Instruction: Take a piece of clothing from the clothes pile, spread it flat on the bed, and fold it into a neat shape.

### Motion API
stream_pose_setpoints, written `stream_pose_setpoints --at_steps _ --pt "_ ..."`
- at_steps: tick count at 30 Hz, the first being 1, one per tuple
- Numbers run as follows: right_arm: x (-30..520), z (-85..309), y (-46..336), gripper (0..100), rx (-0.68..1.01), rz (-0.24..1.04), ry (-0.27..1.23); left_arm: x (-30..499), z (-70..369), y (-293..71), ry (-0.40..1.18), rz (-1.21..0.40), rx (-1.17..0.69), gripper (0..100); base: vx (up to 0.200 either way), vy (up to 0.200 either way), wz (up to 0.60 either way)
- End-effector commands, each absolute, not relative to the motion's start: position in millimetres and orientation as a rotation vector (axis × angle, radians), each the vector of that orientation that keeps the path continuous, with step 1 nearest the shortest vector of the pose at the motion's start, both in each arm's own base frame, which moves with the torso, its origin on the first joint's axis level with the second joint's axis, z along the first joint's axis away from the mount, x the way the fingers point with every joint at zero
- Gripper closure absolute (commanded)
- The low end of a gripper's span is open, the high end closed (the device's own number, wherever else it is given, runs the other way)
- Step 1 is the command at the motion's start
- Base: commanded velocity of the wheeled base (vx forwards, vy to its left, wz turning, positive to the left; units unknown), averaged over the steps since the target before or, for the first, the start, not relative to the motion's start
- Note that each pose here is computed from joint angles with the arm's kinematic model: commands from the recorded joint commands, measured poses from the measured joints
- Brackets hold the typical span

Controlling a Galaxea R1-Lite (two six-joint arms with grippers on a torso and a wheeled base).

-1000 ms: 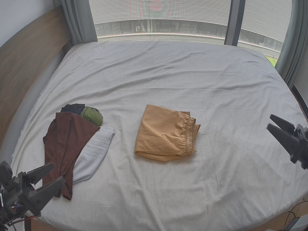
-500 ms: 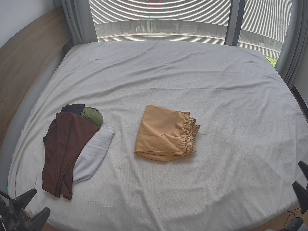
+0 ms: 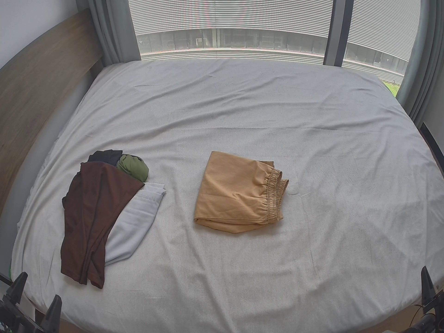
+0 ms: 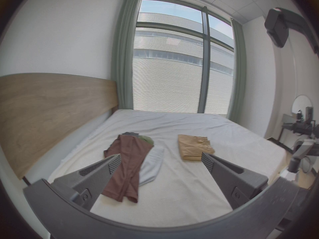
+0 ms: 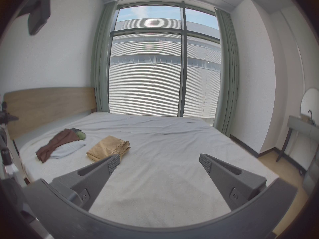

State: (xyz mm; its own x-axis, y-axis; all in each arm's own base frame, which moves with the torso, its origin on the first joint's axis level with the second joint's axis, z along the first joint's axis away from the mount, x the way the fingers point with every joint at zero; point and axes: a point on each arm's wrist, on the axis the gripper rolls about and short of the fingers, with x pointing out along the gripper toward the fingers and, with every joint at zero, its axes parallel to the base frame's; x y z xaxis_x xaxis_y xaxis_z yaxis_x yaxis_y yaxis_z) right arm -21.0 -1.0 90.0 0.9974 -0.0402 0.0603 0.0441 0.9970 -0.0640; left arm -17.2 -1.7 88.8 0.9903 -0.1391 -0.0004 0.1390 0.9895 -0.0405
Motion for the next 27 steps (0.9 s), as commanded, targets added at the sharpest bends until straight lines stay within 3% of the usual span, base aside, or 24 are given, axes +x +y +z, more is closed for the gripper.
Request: stream_pose_setpoints --at_steps 1,14,17,22,25,27 --pt "-21.9 82.7 -1.2 0 -0.037 -0.065 -0.052 -21.3 75.0 0.5 0.029 0.041 -0.004 0 0.0 0.0 0.0" --pt "-22.1 83.3 0.9 0 -0.006 0.02 -0.061 -22.3 75.3 0.0 0.009 0.005 0.008 0 0.0 0.0 0.0" --pt "-22.1 83.3 0.8 0 0.033 0.018 -0.061 -22.3 75.3 0.0 0.009 0.005 0.006 0 0.0 0.0 0.0" --pt "-22.1 82.5 -1.1 0 -0.062 -0.061 -0.052 -22.3 75.5 0.0 0.008 0.006 0.002 0 0.0 0.0 0.0" --pt "-22.5 75.9 -1.0 0 0.029 -0.051 0.001 -22.3 75.5 0.0 0.008 0.008 -0.005 0 0.0 0.0 0.0" --pt "-22.5 75.6 -0.9 0 0.0 -0.044 0.005 -22.3 75.6 0.0 0.006 0.008 -0.003 0 0.0 0.0 0.0"
